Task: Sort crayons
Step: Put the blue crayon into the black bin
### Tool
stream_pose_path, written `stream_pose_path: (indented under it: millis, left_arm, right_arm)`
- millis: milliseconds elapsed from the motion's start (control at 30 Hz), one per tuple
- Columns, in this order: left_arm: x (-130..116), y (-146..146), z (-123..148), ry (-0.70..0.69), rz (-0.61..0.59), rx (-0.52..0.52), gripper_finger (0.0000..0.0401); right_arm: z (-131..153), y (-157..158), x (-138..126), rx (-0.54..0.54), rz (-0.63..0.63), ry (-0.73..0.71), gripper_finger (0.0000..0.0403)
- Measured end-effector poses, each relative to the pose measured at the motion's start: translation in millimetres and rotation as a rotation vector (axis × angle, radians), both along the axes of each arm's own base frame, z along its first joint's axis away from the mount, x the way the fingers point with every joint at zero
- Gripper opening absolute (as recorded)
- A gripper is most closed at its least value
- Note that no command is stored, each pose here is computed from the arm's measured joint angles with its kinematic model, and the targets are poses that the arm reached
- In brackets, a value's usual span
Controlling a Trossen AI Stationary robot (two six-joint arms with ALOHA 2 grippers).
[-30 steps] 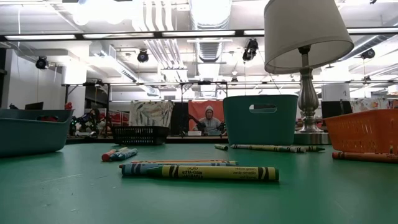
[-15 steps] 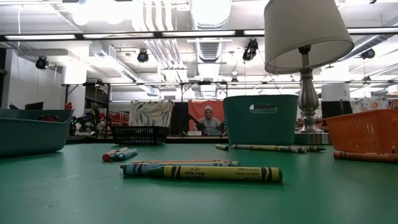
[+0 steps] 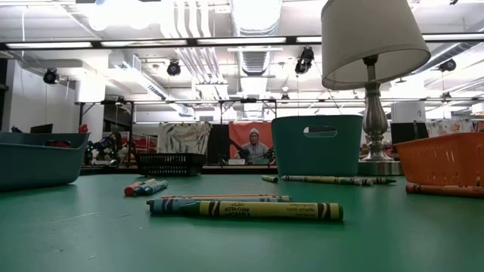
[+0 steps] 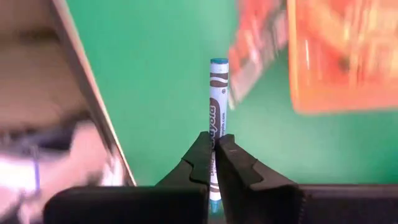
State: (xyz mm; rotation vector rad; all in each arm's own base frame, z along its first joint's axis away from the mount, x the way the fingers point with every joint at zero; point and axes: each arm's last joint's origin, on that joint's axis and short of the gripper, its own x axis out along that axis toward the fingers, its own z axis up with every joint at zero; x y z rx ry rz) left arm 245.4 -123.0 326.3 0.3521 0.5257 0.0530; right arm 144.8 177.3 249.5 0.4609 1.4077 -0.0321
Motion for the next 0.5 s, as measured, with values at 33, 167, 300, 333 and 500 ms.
stream_pose_path:
  millis: [33,167,300,333,500]
  left_arm:
    - [0.0,-0.2,-2.0,0.002,0.001,-0.002,0.0059]
    - [-0.4,-0.1,-5.6,0.010,0.006,-0.006,0.0059]
    - [-2.3,1.0,-1.7,0.003,0.008,-0.007,0.0059]
    - [-3.3,1.7,0.8,-0.004,0.008,-0.010,0.0059]
    - [-13.8,8.2,16.3,-0.052,0.021,-0.025,0.0059]
  right_arm:
    - [5.5,1.5,4.3,-0.021,0.005,-0.088,0.0008]
    - [25.4,1.3,22.5,-0.139,0.021,-0.391,0.0008]
    - [38.6,-10.1,46.3,-0.288,0.021,-0.605,0.0008]
    - [40.9,-14.5,53.1,-0.327,0.023,-0.646,0.0008]
    - [50.2,-47.2,92.6,-0.472,0.013,-0.802,0.0008]
